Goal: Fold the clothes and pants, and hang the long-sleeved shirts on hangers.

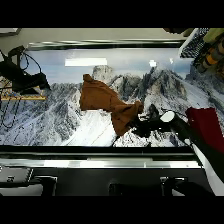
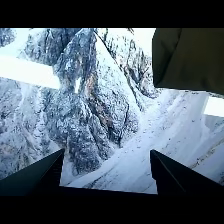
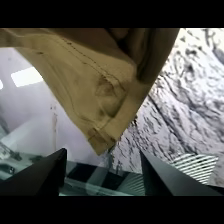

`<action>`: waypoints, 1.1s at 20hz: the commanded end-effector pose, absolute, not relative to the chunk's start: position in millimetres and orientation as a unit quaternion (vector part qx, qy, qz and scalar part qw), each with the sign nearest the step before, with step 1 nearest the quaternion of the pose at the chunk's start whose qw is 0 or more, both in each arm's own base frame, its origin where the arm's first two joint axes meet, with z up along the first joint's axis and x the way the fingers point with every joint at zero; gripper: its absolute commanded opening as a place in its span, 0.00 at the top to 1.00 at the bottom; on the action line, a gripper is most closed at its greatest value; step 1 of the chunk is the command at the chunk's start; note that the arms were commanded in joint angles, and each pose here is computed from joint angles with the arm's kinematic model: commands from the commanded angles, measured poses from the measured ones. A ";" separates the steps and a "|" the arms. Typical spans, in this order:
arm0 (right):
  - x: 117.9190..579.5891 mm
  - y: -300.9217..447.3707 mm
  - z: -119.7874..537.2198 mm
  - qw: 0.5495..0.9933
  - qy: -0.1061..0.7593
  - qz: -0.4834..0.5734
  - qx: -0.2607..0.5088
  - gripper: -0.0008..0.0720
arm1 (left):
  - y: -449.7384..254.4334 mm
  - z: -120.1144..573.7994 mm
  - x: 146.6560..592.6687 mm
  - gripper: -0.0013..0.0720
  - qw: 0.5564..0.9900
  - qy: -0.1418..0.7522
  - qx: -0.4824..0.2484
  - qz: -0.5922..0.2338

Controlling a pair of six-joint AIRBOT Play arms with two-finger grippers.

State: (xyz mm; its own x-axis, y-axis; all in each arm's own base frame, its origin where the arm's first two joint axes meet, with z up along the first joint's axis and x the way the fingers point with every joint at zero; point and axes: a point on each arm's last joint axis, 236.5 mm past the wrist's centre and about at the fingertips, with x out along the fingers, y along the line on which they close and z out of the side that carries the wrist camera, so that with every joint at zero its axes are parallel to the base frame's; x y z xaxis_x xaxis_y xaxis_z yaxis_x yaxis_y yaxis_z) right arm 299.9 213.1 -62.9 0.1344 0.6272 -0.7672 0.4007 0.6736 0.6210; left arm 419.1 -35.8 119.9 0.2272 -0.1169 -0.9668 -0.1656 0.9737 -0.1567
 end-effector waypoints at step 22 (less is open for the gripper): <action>294.6 251.1 -65.3 0.681 0.618 0.053 0.389 0.95 | -104.9 -39.6 432.0 0.14 0.715 0.618 -0.298 -0.135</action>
State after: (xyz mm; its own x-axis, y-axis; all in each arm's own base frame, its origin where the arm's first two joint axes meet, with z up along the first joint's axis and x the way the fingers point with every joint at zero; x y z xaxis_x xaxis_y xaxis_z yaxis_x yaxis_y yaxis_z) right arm 308.9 251.9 -74.0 0.2728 0.5490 -0.7900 0.4464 0.6552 0.6094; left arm 416.4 -78.4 -14.1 0.1261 -0.4391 -0.8895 -0.1659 0.8747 -0.4554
